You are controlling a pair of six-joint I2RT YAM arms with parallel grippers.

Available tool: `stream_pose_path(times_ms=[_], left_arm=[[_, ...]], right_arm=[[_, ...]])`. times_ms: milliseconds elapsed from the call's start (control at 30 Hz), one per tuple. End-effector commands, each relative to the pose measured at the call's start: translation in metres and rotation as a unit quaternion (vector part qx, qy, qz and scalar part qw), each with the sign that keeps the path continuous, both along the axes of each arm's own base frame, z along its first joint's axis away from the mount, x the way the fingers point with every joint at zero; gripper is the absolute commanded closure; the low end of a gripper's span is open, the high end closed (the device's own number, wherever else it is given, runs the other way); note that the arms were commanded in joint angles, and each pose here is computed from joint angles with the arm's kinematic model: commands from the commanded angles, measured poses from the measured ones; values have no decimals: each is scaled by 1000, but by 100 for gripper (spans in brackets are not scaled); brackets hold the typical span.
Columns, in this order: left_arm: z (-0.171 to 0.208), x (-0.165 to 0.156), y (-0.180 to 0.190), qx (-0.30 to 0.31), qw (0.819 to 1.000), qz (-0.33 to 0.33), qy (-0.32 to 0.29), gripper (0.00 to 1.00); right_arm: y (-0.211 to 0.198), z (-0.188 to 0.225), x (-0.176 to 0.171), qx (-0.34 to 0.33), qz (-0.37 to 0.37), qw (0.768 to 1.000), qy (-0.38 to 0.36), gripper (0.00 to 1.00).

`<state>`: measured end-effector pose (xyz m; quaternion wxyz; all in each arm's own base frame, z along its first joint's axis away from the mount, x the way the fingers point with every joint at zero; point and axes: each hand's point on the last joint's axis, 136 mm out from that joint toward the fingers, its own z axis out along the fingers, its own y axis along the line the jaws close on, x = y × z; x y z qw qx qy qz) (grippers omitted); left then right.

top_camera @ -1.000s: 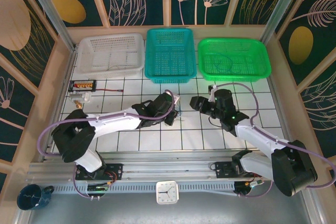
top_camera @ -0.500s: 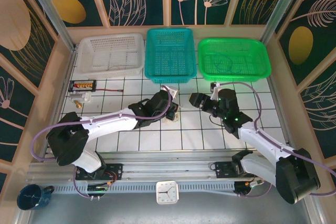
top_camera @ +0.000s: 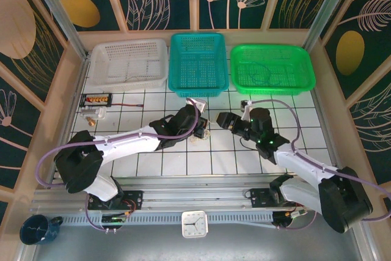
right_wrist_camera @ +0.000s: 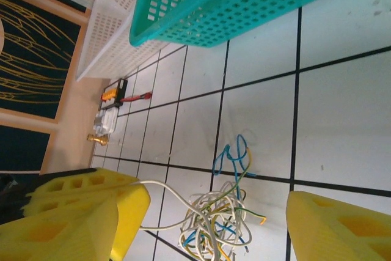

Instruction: Untangle the cables

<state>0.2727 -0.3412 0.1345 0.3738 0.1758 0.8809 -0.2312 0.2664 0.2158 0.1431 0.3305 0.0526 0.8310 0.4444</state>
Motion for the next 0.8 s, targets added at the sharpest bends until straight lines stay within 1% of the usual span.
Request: stream_pose_path(times_ms=[0,167,233,333,467,500,600,633,667,700,767], left_arm=[[13,3,-5,-24,1000,6,-10,100],[14,3,-6,-28,1000,6,-10,100],[15,3,-6,-30,999,6,-10,100],[17,2,-5,-34,999,6,-11,100],[17,3,-5,-36,999,6,-12,100],[16,2,-6,-37,999,5,-11,100],[14,2,-4,-38,999,5,-13,100],[13,2,-4,-38,999,5,-14,96],[12,2,-3,-39,999,4,-16,88],[10,1,-2,-39,999,4,-17,79],[8,1,2,-38,999,9,-20,55]], right_arm=[[6,2,3,13,-1,1000,-11,28],[7,0,9,12,-8,1000,-13,34],[6,0,10,9,-10,1000,-15,40],[7,-2,13,7,-13,1000,-13,55],[10,-2,16,10,-8,1000,-13,95],[10,1,18,11,-7,1000,-17,100],[10,15,25,11,-9,999,-33,100],[10,21,28,9,-9,999,-40,100],[10,29,32,6,-8,999,-48,100],[11,39,36,3,-7,998,-58,100],[14,54,43,-3,-4,997,-74,100]])
